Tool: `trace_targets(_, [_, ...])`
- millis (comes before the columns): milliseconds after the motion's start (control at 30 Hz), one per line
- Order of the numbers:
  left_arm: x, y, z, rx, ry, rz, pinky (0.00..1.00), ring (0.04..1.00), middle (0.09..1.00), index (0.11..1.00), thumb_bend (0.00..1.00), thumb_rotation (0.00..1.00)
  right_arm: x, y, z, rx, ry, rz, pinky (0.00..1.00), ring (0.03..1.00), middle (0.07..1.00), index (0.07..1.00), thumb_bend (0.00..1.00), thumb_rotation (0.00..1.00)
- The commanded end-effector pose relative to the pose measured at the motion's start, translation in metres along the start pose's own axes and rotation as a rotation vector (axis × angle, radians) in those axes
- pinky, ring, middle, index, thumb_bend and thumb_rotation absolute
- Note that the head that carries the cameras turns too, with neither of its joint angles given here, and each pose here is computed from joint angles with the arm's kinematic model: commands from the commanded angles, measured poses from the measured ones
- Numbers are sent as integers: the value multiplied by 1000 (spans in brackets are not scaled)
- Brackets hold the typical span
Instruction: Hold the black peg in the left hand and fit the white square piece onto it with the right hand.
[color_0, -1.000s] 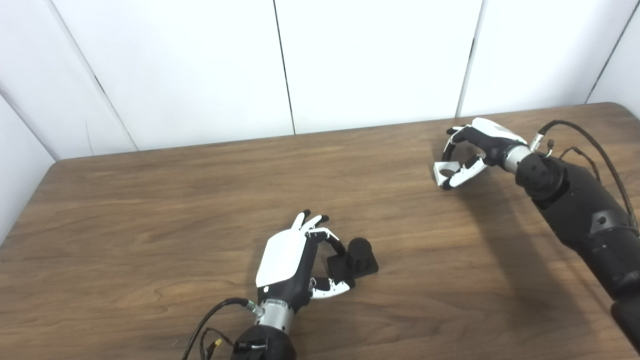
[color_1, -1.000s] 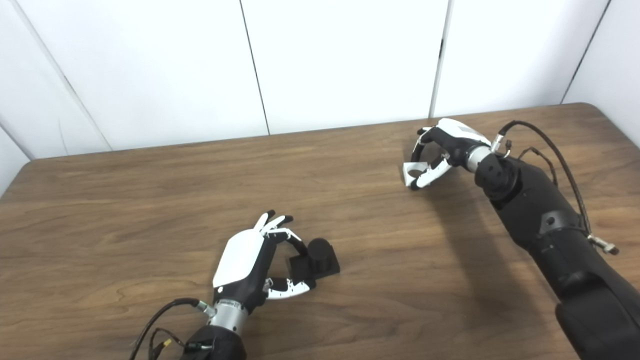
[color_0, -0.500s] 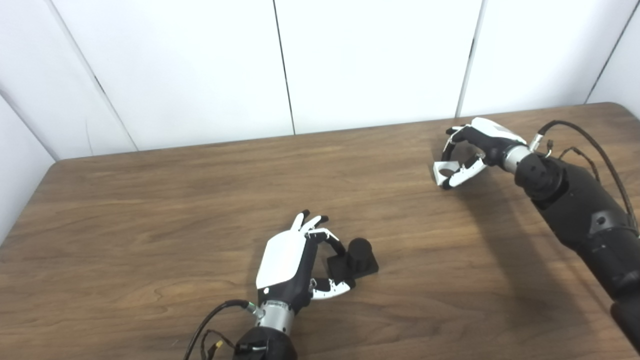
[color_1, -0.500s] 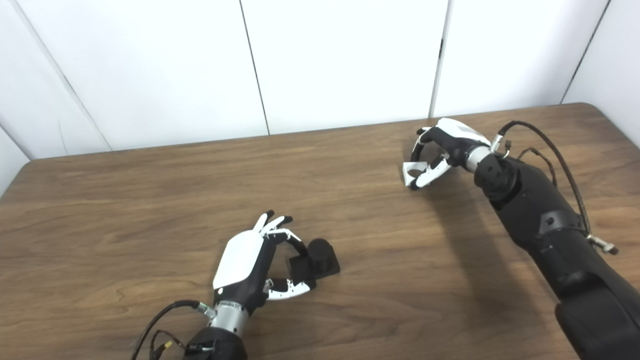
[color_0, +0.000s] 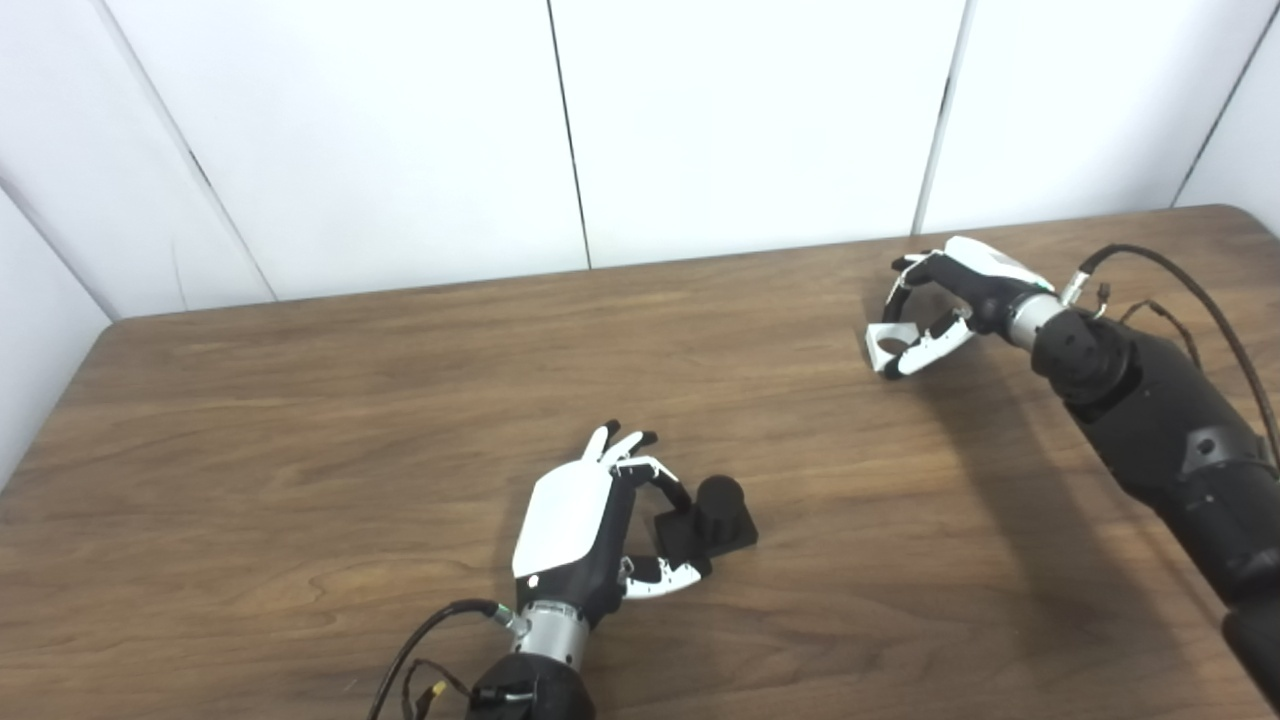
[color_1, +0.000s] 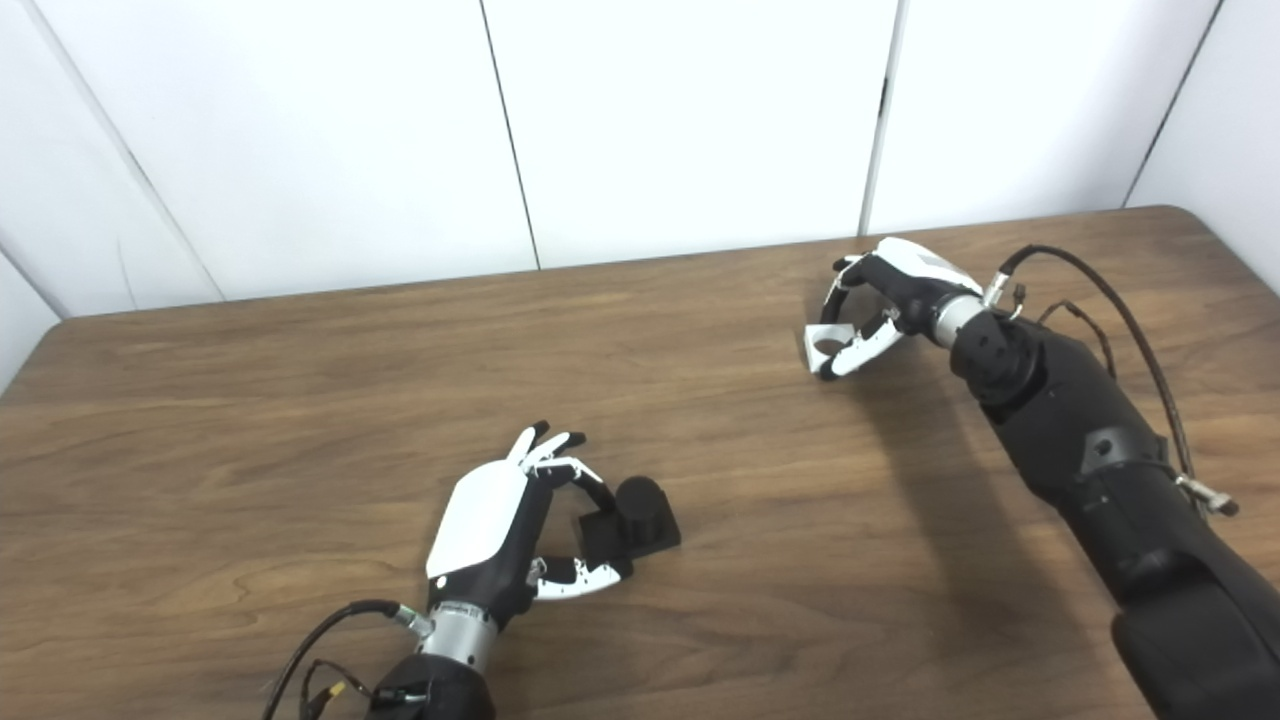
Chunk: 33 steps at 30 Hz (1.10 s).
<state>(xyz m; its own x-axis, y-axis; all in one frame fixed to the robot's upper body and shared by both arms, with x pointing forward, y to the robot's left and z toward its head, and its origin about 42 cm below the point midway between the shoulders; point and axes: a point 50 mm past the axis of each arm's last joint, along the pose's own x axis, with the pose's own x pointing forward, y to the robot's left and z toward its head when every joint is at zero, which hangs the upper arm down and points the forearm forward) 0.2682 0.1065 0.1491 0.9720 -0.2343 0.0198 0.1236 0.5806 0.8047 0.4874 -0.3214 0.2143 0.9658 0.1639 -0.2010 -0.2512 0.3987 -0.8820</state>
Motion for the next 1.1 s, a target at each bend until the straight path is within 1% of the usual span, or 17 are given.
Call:
trace_targets(0, [1, -2, 1, 16, -3, -10, 876, 993, 894, 488, 507, 74, 0, -35, 22, -12, -86, -95, 930, 1000, 929, 492, 519, 138])
trace_targets(200, [3, -2, 2, 18, -2, -10, 887, 992, 897, 489, 508, 74, -11, -42, 32, -24, -129, -109, 927, 1000, 927, 492, 519, 137])
trace_targets(433, [4, -4, 1, 19, -3, -12, 894, 993, 895, 488, 507, 75, -26, -46, 47, -43, -205, -116, 934, 993, 913, 491, 520, 137])
trace_targets(533, [4, -3, 1, 22, -4, -14, 901, 992, 895, 489, 507, 75, -35, -47, 58, -58, -243, -112, 929, 990, 911, 491, 519, 139])
trace_targets(633, [4, -4, 1, 25, -5, -15, 903, 992, 897, 489, 507, 76, -45, -46, 72, -79, -278, -93, 927, 998, 915, 492, 517, 140])
trace_targets(667, [4, -4, 1, 26, -5, -17, 903, 992, 897, 489, 507, 76, -50, -46, 78, -94, -303, -85, 927, 999, 915, 492, 517, 140])
trace_targets(733, [4, -4, 2, 25, -4, -19, 913, 997, 901, 489, 507, 76, -56, -45, 87, -117, -335, -74, 894, 993, 913, 492, 517, 142])
trace_targets(800, [4, -4, 2, 29, -6, -16, 915, 997, 900, 489, 507, 76, -64, -44, 101, -136, -380, -61, 879, 991, 913, 492, 517, 144])
trace_targets(933, [5, -4, 2, 35, -9, -15, 913, 994, 894, 489, 507, 76, -77, -39, 120, -140, -447, -51, 857, 983, 910, 491, 518, 144])
trace_targets(1000, [5, -5, 2, 34, -8, -14, 915, 994, 893, 489, 507, 76, -83, -37, 128, -139, -478, -45, 858, 982, 908, 491, 518, 143])
trace_targets(1067, [6, -5, 3, 34, -9, -13, 925, 995, 895, 490, 507, 76, -89, -34, 136, -139, -501, -29, 895, 995, 915, 491, 517, 142])
